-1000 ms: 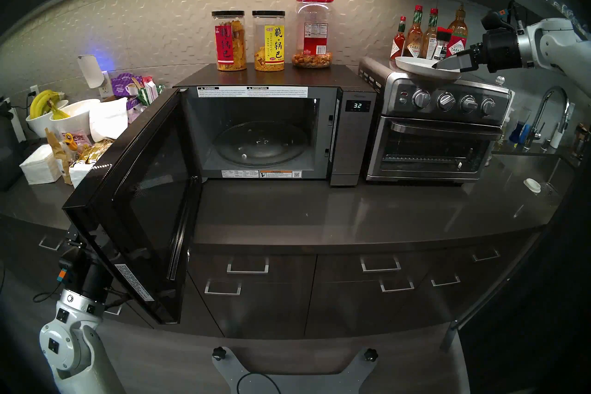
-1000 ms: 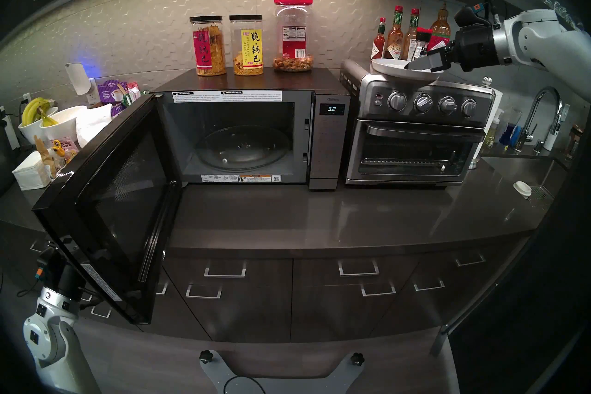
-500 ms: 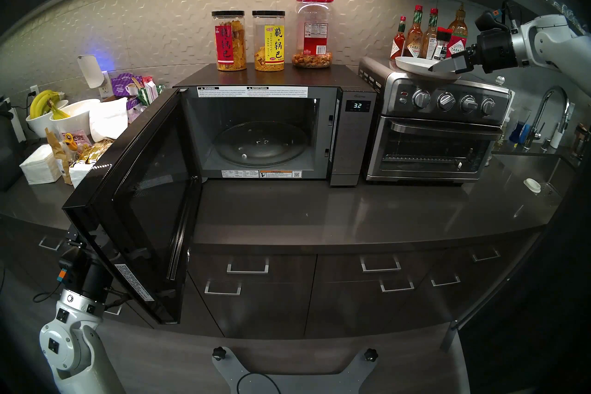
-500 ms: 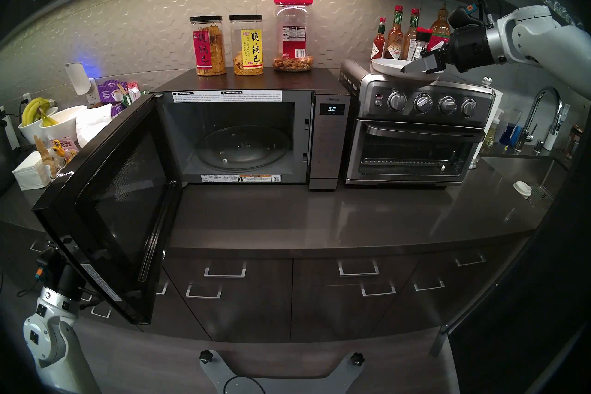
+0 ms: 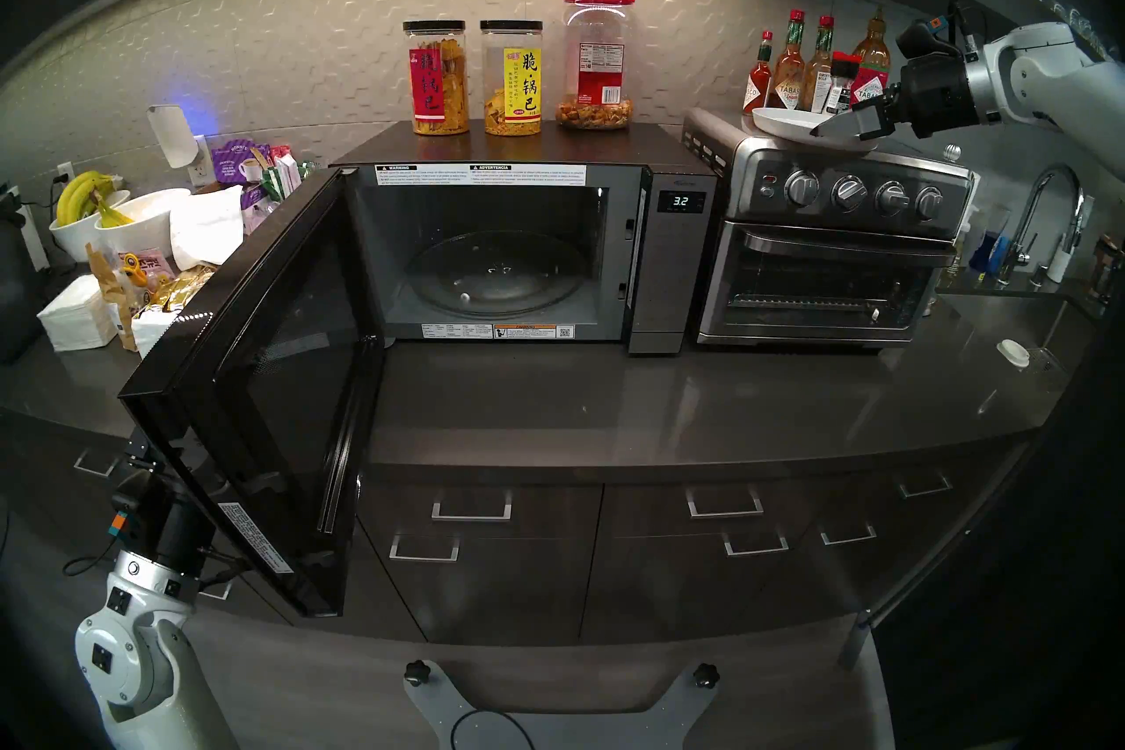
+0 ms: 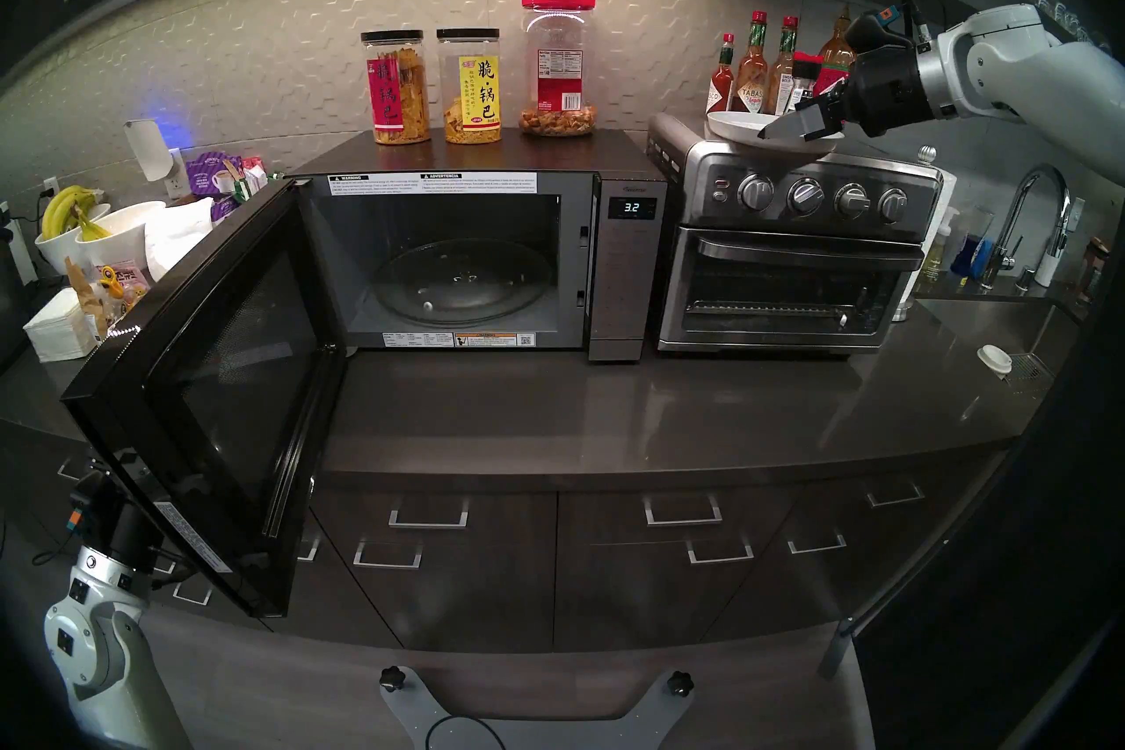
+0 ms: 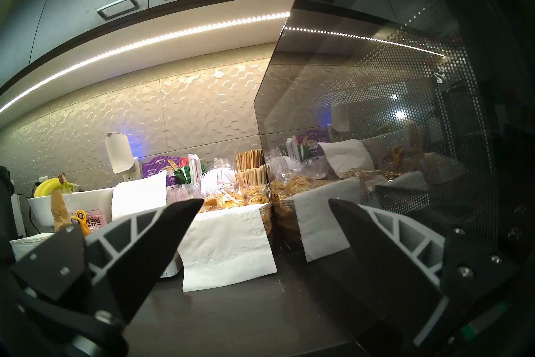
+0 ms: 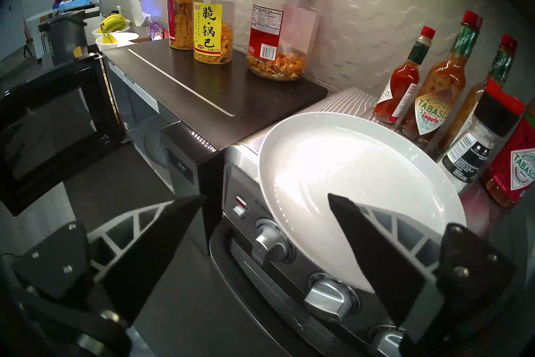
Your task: Open the microwave, put the plate inside, and close the door
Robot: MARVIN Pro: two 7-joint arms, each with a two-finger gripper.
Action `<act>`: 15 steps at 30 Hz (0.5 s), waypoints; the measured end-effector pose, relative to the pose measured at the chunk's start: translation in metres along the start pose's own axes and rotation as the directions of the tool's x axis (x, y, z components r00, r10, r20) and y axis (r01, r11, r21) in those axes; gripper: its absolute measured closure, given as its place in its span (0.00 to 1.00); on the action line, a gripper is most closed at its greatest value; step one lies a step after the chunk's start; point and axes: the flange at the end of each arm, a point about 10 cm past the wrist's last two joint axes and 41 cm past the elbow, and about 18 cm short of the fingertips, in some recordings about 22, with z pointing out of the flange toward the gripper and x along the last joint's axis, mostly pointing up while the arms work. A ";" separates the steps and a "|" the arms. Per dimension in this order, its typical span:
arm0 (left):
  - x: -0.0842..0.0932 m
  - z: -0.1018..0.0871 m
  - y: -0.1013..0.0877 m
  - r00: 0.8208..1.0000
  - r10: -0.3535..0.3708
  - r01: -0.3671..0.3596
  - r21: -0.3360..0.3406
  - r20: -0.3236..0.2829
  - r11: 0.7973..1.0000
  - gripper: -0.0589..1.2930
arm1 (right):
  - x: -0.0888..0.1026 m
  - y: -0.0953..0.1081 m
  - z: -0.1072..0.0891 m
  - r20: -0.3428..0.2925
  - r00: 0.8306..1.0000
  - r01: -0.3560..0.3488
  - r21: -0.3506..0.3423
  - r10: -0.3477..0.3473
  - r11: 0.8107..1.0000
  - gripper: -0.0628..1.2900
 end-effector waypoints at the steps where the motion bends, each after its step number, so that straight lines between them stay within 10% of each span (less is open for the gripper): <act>1: 0.000 0.000 0.000 1.000 0.000 0.000 0.000 0.000 1.000 0.03 | 0.001 0.000 0.000 0.003 1.000 -0.002 -0.002 0.002 1.000 0.05; 15: 0.000 0.000 0.000 1.000 0.000 0.000 0.000 0.000 1.000 0.03 | 0.005 0.000 0.008 0.046 0.999 -0.008 -0.001 0.008 1.000 0.05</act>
